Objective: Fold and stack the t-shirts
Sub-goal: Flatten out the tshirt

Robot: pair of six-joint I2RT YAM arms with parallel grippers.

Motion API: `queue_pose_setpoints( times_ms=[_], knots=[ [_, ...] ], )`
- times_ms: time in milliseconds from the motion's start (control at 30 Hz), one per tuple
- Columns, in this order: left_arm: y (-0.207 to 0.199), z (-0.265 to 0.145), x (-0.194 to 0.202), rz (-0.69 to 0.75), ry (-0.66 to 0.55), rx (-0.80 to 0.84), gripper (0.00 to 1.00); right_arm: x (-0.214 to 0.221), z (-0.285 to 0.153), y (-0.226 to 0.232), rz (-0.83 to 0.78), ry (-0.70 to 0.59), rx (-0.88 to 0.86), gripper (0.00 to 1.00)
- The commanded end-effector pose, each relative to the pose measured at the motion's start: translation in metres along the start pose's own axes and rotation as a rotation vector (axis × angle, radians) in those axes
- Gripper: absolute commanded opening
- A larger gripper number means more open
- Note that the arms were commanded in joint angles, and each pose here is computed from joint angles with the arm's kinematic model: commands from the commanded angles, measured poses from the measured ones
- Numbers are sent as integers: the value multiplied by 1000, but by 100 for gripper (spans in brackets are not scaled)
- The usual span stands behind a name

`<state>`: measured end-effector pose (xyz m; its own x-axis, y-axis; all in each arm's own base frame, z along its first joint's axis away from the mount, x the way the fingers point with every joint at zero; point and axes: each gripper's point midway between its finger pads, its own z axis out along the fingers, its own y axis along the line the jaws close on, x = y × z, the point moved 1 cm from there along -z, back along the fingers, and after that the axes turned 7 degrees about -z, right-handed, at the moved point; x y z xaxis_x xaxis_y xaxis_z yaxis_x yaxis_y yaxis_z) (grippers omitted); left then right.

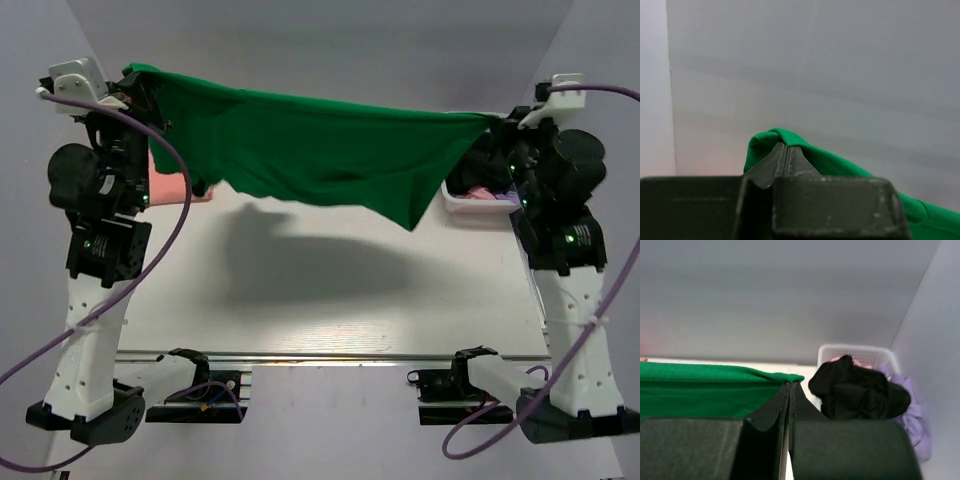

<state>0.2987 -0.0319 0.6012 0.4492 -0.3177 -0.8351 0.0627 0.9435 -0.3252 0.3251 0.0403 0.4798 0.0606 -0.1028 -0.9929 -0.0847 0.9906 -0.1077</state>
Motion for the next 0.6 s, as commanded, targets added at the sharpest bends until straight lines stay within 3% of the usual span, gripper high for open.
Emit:
queue_pose_setpoints(
  times_ms=[0,200,333,567],
  knots=[
    [-9,-21,-36,5,-29,69,0,-53,-38,-20,-54,-136,68,0],
    [-18,-61,-81,-22,-60,161,0,-83,-111,-28,-53,-238,85,0],
    [-31,-109,-134,-43,-116,283,0,-92,-157,-33,-33,-282,103,0],
    [-36,-157,-166,-62,-147,380,0,-95,-208,-20,35,-336,16,0]
  ],
)
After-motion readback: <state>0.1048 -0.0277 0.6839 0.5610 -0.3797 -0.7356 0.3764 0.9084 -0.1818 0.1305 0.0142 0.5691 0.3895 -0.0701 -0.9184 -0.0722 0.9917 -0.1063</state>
